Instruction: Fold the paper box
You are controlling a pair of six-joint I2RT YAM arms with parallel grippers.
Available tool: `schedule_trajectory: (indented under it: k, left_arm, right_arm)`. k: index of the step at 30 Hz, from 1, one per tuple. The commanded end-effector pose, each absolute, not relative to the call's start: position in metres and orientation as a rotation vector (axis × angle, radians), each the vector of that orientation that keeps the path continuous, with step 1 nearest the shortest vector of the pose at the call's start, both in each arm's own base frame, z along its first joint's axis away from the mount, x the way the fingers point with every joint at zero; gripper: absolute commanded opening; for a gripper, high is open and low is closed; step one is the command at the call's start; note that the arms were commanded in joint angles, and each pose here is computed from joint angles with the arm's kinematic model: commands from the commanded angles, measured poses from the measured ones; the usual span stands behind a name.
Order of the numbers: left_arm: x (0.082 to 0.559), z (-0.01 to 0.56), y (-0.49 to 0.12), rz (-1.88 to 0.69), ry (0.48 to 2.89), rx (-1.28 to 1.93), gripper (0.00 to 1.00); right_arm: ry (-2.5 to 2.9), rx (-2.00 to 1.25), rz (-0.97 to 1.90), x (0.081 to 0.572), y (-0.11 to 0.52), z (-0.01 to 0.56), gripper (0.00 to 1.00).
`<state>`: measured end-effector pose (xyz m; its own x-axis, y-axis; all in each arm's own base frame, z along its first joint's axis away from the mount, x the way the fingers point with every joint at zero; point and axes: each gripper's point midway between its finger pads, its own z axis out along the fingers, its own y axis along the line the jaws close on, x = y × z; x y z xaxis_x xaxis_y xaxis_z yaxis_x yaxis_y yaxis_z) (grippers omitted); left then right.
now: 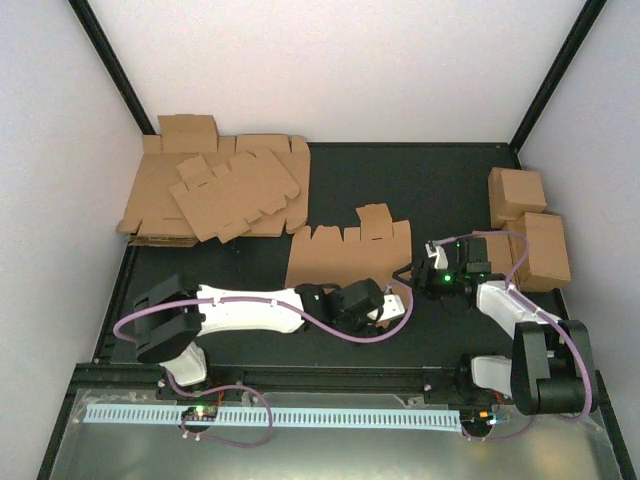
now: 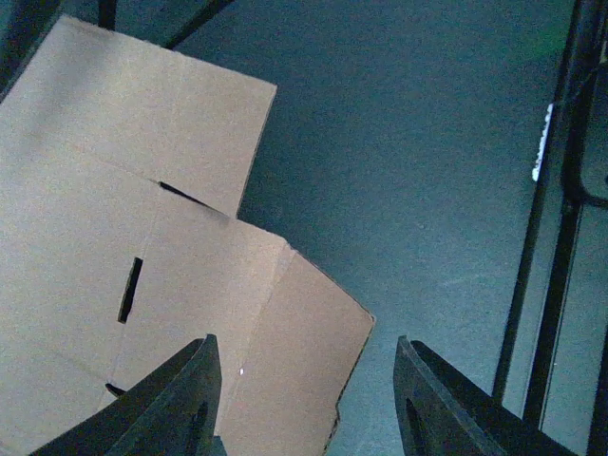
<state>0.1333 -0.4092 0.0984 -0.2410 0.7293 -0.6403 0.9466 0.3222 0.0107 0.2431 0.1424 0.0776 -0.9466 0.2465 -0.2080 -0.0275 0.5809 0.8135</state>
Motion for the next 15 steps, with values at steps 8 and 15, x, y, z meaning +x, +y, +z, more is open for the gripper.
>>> schedule_trajectory:
  k: [8,15]
  left_arm:
    - [0.139,0.090,-0.415,-0.425,2.032,1.494,0.43]
    - [0.137,0.084,-0.417,-0.369,2.014,1.524,0.37]
  right_arm:
    - [2.497,0.156,1.247,0.259,0.139,0.083,0.57]
    - [2.499,0.160,1.251,0.260,0.139,0.082,0.57]
